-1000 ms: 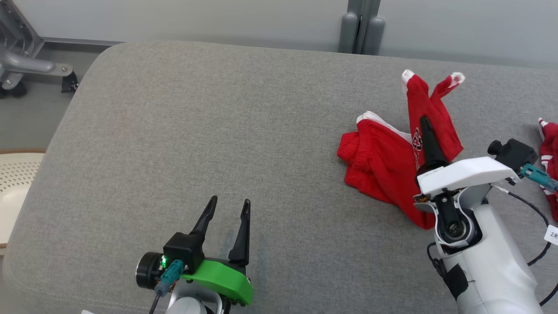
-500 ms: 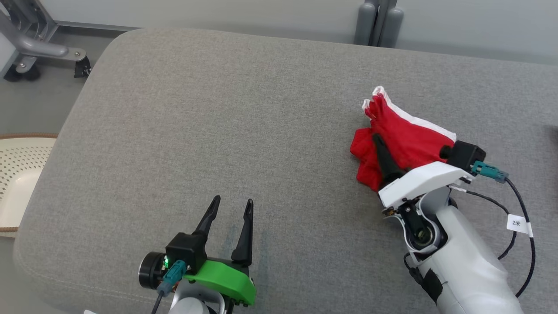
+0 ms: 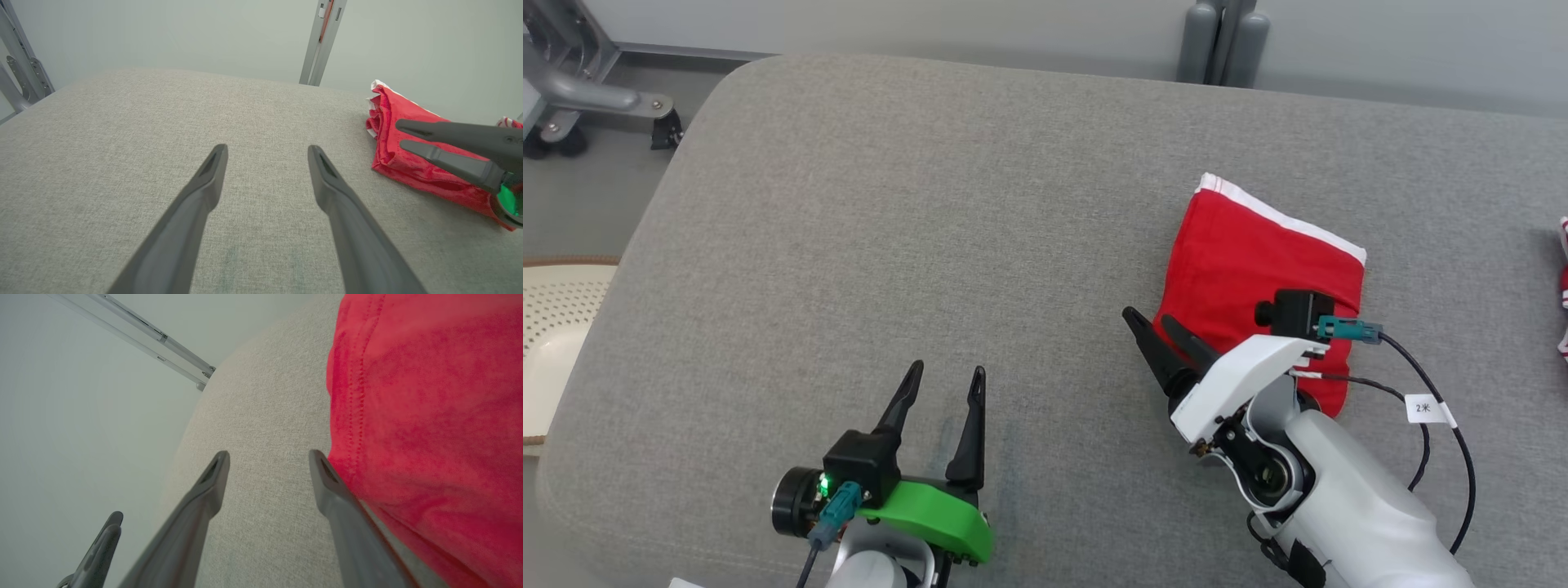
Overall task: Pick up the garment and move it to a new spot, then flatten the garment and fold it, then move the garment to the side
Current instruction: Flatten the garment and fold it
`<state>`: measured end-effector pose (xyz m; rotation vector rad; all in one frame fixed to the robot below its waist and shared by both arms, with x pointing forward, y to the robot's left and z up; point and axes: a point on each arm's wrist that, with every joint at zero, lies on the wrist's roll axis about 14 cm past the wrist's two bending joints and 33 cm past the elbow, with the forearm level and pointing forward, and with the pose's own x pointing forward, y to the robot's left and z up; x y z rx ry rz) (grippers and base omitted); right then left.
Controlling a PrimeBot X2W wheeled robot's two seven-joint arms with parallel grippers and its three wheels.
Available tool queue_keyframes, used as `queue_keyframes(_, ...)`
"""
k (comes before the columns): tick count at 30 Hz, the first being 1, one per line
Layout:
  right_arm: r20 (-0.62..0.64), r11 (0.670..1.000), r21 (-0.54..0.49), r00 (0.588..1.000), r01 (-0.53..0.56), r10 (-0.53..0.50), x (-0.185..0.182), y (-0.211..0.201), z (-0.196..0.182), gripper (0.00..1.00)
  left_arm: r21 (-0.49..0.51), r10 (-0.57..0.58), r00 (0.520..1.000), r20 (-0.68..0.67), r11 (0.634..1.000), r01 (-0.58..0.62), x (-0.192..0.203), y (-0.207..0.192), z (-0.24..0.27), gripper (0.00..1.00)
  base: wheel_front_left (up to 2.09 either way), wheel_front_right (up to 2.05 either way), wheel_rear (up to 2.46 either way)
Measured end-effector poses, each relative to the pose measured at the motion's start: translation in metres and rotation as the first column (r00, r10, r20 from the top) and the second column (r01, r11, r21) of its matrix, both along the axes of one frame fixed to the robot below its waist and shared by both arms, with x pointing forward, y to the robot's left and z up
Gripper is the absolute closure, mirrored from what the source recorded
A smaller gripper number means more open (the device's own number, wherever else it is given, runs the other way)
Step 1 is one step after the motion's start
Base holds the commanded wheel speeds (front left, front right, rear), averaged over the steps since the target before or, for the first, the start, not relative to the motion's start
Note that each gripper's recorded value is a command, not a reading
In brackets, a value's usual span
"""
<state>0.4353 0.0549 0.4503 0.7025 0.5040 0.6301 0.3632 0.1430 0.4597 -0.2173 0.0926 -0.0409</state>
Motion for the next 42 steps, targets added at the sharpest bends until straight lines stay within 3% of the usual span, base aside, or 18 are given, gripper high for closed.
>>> queue_keyframes(7, 0.154, 0.997, 0.004, 0.985, 0.077, -0.077, 0.008, -0.036, 0.031, 0.00, 0.000, -0.027, 0.998, 0.059, 1.000, 0.027, 0.011, -0.008, 0.017, 0.00, 0.00, 0.00, 0.00)
queue_keyframes(11, 0.263, 0.988, -0.015, 0.953, 0.156, -0.147, 0.009, -0.072, 0.045, 0.00, 0.071, -0.068, 0.990, 0.126, 0.996, 0.060, 0.019, -0.017, 0.035, 0.00, 0.00, 0.00, 0.00)
queue_keyframes(14, 0.348, 0.970, -0.036, 0.913, 0.242, -0.215, 0.011, -0.107, 0.053, 0.00, 0.045, -0.065, 0.984, 0.167, 0.997, 0.058, 0.025, -0.020, 0.049, 0.00, 0.00, 0.00, 0.00)
queue_keyframes(19, 0.505, 0.916, -0.176, 0.832, 0.361, -0.231, 0.011, -0.162, 0.061, 0.00, 0.016, -0.047, 0.978, 0.204, 0.999, 0.044, 0.032, -0.018, 0.061, 0.00, 0.00, 0.00, 0.00)
queue_keyframes(20, 0.592, 0.883, -0.224, 0.778, 0.412, -0.212, 0.011, -0.179, 0.076, 0.00, 0.015, -0.048, 0.977, 0.209, 0.999, 0.046, 0.033, -0.018, 0.063, 0.00, 0.00, 0.00, 0.00)
queue_keyframes(22, 0.645, 0.846, -0.235, 0.728, 0.479, -0.233, 0.007, -0.195, 0.086, 0.00, 0.017, -0.058, 0.975, 0.213, 0.998, 0.055, 0.034, -0.021, 0.063, 0.00, 0.00, 0.00, 0.00)
queue_keyframes(27, 0.690, 0.784, -0.245, 0.670, 0.571, -0.272, -0.009, -0.211, 0.090, 0.00, 0.009, -0.069, 0.974, 0.215, 0.998, 0.069, 0.034, -0.023, 0.063, 0.00, 0.00, 0.00, 0.00)
queue_keyframes(32, 0.677, 0.755, -0.242, 0.663, 0.610, -0.319, -0.021, -0.212, 0.081, 0.00, 0.018, -0.102, 0.978, 0.180, 0.995, 0.101, 0.028, -0.028, 0.050, 0.00, 0.00, 0.00, 0.00)
queue_keyframes(41, 0.675, 0.772, -0.249, 0.676, 0.585, -0.295, -0.018, -0.197, 0.077, 0.00, 0.019, -0.116, 0.980, 0.160, 0.993, 0.115, 0.027, -0.031, 0.043, 0.00, 0.00, 0.00, 0.00)
queue_keyframes(42, 0.673, 0.781, -0.252, 0.684, 0.571, -0.282, -0.016, -0.193, 0.075, 1.00, 0.018, -0.117, 0.980, 0.159, 0.993, 0.115, 0.028, -0.032, 0.043, 0.00, 0.00, 0.00, 0.00)
